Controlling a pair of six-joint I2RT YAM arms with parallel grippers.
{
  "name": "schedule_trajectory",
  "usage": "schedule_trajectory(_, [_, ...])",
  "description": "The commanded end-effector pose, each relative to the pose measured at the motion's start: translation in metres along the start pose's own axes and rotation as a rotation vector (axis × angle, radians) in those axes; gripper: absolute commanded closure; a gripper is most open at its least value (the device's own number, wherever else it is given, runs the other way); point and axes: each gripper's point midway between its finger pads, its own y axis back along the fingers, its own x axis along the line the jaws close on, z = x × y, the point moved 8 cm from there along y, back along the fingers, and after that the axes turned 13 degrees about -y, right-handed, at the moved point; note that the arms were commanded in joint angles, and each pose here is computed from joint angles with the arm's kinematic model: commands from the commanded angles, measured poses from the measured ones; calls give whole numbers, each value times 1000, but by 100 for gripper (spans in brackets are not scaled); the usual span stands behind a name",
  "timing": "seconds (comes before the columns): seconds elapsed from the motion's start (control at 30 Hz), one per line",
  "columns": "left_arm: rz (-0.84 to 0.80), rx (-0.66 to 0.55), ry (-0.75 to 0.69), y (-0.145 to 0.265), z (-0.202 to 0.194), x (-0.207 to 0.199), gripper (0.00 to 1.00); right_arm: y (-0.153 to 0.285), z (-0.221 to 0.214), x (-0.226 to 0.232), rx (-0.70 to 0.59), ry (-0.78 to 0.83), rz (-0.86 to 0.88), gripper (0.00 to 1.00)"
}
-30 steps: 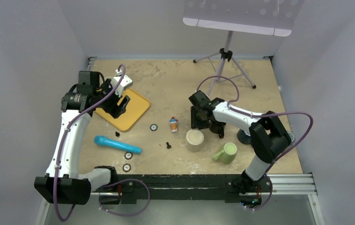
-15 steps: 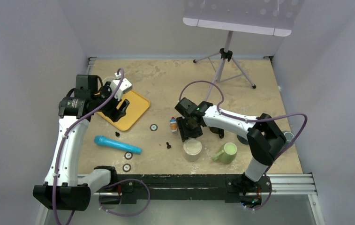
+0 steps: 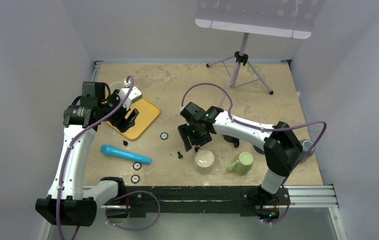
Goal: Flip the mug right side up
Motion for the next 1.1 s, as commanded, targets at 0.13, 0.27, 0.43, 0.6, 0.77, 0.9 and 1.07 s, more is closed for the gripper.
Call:
schedule_trajectory(0.13, [30, -26, -12, -6, -3, -1, 25, 31, 9, -8, -95, -45, -90, 13])
schedule_trajectory(0.27, [34, -25, -15, -13, -7, -1, 25, 13, 8, 2, -26, 77, -121, 13])
schedule_trajectory(0.43, [24, -10, -18, -17, -9, 1, 26, -6, 6, -6, 60, 130, -206, 33])
schedule_trajectory(0.6, [13, -7, -8, -15, -9, -2, 26, -19, -5, -10, 149, 174, -172, 37])
schedule_trajectory(0.77, [21, -19, 5, -9, -5, -3, 26, -28, -3, -15, 132, 191, -217, 75])
schedule_trajectory(0.9, [-13, -48, 24, -2, 1, -8, 26, -16, 3, -15, 70, 205, -220, 100])
schedule_trajectory(1.07, [-139, -164, 28, 23, 23, -26, 26, 60, 20, 0, -189, 209, -62, 100])
